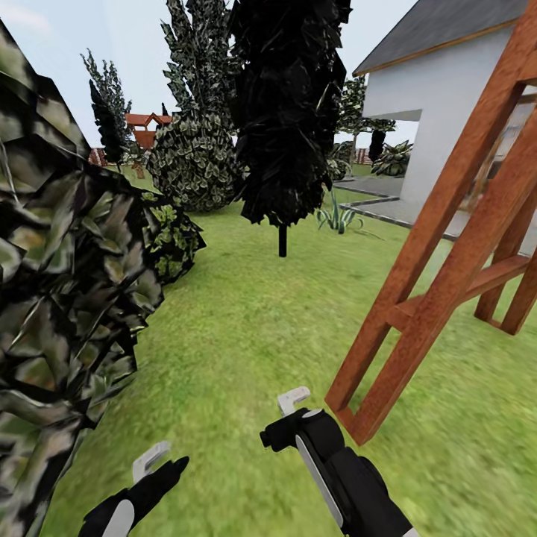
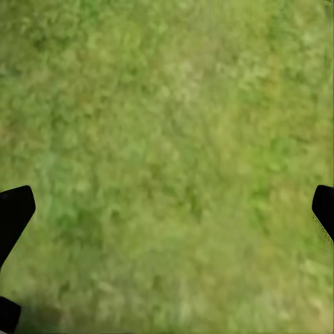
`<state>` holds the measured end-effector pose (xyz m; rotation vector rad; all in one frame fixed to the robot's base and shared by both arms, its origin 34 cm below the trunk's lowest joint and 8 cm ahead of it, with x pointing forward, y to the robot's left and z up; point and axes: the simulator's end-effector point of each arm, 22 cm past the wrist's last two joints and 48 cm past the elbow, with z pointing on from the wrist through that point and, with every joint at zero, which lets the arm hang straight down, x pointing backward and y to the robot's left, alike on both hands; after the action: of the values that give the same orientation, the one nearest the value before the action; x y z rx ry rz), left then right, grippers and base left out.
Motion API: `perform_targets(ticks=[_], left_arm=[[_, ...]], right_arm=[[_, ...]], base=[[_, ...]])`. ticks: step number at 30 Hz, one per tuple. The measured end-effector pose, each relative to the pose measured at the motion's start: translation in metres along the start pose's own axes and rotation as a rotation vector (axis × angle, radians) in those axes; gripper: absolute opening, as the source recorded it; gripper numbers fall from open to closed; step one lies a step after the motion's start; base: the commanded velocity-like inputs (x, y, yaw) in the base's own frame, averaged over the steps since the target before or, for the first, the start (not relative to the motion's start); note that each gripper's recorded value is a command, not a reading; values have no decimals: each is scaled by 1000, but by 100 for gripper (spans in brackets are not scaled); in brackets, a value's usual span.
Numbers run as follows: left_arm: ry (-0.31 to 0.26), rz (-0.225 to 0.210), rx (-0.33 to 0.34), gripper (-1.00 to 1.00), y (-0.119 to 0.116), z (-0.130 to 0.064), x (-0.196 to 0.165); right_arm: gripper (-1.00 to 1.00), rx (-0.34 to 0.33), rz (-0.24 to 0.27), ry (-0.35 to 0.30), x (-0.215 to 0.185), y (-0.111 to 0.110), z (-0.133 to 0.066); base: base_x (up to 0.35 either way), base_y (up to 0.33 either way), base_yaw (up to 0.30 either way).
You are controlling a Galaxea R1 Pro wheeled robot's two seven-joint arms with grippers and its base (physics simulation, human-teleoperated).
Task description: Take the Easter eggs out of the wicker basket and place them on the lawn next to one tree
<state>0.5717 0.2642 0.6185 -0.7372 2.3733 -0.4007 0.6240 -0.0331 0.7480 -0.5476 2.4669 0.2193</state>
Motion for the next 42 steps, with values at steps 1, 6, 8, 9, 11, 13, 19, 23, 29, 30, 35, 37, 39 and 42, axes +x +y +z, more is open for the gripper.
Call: perform_targets(ticks=[1,6,8,9,11,13,19,23,29,30,35,37,39,42], left_arm=[[0,0,0,100,0,0,0],[1,0,-1,100,0,0,0],[1,0,-1,100,1,0,0],[2,0,-1,100,1,0,0],[2,0,-1,100,1,0,0],[2,0,-1,100,1,0,1],[3,1,-1,100,1,0,1],[2,1,-1,100,1,0,1],[2,1,0,100,0,0,1],[2,1,0,100,0,0,1],[3,1,0,100,0,0,1],[3,1,0,100,0,0,1],[3,1,0,100,0,0,1],[3,1,0,100,1,0,1]], right_arm=[[100,0,0,-1,0,0,0],[100,0,1,-2,-1,0,-1],[100,1,1,-3,-1,0,-1],[100,1,1,-3,-1,0,-1],[100,1,1,-4,-2,0,-1],[100,1,1,-5,-2,-1,-1],[100,0,0,-5,-2,0,-2],[100,0,0,-5,-2,0,-2],[100,-1,-3,-6,-2,1,-2],[100,-1,-3,-6,-2,1,-2],[100,-1,-4,-6,-2,2,-2],[100,-2,-5,-6,-2,2,-2],[100,-1,-5,-6,-2,2,-2],[100,-1,-4,-6,-2,2,-2]], base=[[310,88,-96],[312,83,-184],[314,80,-161],[314,79,-115],[314,79,-66],[314,79,-42],[314,86,-13],[314,104,-3],[314,116,-1],[313,119,0],[313,115,0],[315,64,0],[318,33,0],[321,14,0]])
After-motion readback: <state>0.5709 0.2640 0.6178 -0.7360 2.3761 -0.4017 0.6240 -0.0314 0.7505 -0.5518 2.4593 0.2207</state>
